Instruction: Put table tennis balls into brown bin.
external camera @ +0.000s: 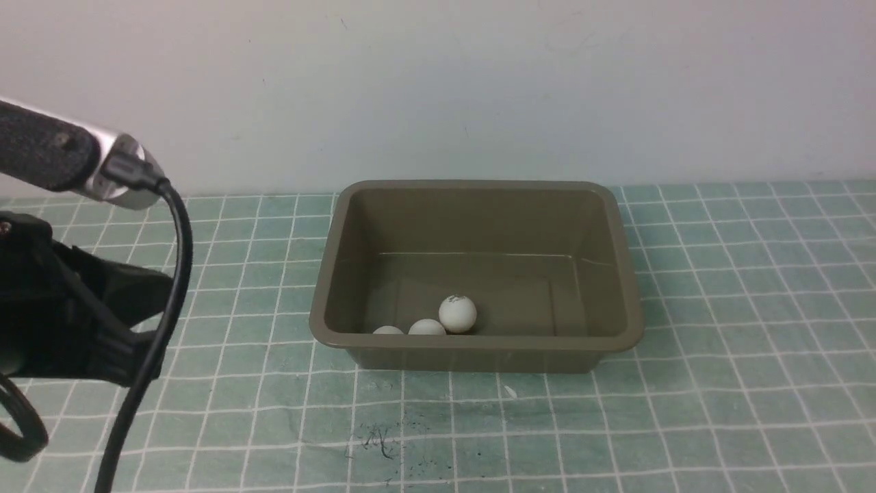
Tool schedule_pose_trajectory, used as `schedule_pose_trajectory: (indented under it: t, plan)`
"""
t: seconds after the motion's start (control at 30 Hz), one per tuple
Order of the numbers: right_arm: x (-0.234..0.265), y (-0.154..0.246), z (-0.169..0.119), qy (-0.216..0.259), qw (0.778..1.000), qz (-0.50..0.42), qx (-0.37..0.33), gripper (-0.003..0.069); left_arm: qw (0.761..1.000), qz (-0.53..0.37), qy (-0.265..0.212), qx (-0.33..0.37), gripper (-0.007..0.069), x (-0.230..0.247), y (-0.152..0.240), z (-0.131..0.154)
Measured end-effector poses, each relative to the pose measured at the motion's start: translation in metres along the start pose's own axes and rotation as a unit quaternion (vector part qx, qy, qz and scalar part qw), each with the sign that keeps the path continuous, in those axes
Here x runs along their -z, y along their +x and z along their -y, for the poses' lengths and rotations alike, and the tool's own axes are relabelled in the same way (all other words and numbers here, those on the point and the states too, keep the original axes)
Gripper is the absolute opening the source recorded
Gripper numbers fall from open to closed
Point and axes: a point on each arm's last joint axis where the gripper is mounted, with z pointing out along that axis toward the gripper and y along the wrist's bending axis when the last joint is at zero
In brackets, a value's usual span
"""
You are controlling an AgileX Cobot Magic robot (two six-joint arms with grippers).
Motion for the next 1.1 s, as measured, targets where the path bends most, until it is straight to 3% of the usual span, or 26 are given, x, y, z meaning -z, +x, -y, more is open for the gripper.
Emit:
schedule_pose_trajectory:
  t: [0.13,0.23,0.47,0.63,1.1]
  plan:
    - [0.000,0.000,0.000,0.000,1.000,0.000,0.000,-0.0015,0.999,0.020,-0.028,0.002,-0.0005,0.012,0.013,-0.004]
    - [0.000,0.000,0.000,0.000,1.000,0.000,0.000,-0.0015,0.995,0.086,-0.056,0.015,-0.0005,0.022,0.037,-0.009]
    - [0.000,0.000,0.000,0.000,1.000,-0.002,0.000,-0.0015,0.964,0.201,-0.165,0.059,-0.0005,0.000,0.150,-0.021]
    - [0.000,0.000,0.000,0.000,1.000,-0.002,0.000,-0.0015,0.960,0.206,-0.182,0.058,-0.0005,-0.026,0.204,-0.020]
    - [0.000,0.001,0.000,-0.001,1.000,-0.007,0.000,-0.0015,0.963,0.188,-0.181,0.061,-0.0005,-0.029,0.214,-0.019]
